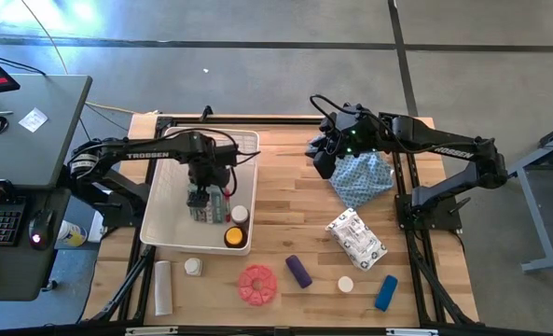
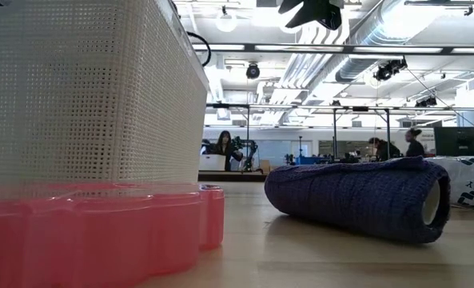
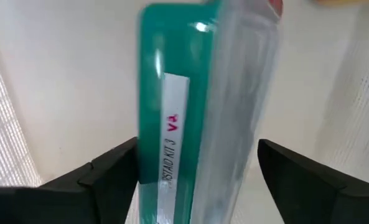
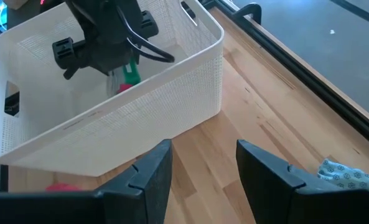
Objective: Pick & place medical supplies in basket/bin
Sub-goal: Put the blue first aid kit into the white bin
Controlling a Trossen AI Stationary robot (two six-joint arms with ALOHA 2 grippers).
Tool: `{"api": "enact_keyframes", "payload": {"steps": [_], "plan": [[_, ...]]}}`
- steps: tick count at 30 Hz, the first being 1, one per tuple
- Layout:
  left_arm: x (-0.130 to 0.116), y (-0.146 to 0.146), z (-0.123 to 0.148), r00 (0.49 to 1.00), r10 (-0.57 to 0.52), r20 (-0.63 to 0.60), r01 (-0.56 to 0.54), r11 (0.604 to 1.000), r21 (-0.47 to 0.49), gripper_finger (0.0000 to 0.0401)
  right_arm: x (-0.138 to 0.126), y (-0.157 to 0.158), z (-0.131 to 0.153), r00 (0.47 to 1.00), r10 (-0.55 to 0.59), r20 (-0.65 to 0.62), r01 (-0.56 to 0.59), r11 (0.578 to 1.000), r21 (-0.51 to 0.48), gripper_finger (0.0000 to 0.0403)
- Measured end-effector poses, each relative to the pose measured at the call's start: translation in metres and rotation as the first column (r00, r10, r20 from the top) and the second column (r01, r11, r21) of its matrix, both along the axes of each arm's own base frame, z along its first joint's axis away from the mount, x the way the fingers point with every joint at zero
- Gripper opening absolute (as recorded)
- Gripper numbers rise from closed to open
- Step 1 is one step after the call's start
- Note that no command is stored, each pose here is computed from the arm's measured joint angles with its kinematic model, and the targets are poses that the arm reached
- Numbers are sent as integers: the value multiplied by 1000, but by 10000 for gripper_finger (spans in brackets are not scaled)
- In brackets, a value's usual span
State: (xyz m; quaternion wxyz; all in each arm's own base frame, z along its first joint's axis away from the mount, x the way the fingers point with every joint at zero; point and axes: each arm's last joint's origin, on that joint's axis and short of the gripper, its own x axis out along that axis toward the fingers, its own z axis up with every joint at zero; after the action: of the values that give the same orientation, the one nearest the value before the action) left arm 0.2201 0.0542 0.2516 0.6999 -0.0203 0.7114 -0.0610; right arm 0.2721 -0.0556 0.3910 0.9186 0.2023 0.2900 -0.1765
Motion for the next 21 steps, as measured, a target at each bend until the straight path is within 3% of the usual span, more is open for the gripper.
{"api": "enact_keyframes", "payload": {"steps": [10,21], "plan": [[10,-1,-3,997,16,77,-6,993,-120,269,0,0,0,1000,0,0,0,1000,0,169],[13,-1,-4,994,-6,107,19,992,-122,287,0,0,0,1000,0,0,0,1000,0,169]]}}
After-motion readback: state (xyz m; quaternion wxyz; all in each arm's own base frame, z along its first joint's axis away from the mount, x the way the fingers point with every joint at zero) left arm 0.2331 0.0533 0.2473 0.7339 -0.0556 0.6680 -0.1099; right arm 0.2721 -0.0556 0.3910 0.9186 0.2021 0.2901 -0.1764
